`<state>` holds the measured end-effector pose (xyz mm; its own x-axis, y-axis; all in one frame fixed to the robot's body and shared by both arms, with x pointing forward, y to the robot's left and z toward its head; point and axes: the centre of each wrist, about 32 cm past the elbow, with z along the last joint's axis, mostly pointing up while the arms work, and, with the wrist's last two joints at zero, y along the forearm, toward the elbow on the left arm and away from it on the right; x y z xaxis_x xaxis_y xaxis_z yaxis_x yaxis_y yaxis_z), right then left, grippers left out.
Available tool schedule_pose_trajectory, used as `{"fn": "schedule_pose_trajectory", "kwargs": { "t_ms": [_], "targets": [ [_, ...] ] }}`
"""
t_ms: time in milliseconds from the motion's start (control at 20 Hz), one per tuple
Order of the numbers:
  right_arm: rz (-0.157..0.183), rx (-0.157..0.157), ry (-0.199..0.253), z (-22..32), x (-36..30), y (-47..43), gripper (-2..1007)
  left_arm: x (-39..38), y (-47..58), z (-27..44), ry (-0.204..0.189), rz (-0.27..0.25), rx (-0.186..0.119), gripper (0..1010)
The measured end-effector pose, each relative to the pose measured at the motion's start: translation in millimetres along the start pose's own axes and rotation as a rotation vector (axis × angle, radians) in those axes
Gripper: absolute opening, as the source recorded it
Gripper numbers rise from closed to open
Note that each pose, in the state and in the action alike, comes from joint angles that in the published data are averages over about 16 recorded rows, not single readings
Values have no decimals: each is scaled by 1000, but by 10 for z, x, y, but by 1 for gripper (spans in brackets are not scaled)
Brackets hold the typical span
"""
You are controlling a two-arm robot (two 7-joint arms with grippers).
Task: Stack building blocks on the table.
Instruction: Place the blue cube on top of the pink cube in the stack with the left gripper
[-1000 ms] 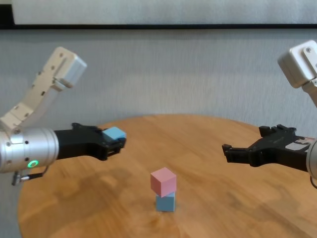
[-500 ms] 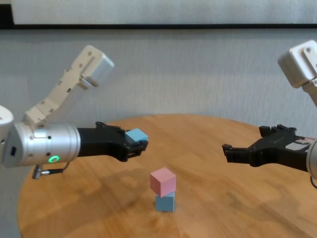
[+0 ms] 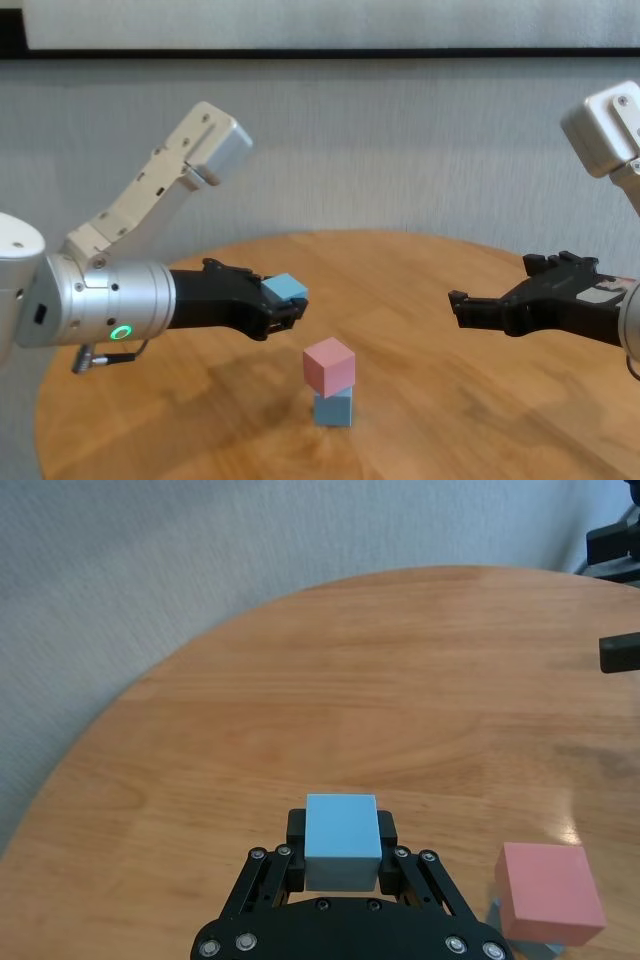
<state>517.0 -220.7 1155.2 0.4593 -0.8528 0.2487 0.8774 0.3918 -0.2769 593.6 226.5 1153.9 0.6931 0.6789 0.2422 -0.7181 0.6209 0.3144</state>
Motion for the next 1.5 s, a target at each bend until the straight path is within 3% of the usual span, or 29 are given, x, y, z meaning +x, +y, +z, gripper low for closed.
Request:
{"fn": "schedule_pose_trajectory", "kwargs": {
  "t_ms": [300,700,1500],
  "targets": [
    [0,0,0,0,0,0,1005,-32,86,11,4,26,-14,397],
    [0,0,0,0,0,0,1005,-50,203,24,6,34,-60,397],
    [0,0,0,0,0,0,1005,-134,301,37,33,-65,-143,397]
  ]
}}
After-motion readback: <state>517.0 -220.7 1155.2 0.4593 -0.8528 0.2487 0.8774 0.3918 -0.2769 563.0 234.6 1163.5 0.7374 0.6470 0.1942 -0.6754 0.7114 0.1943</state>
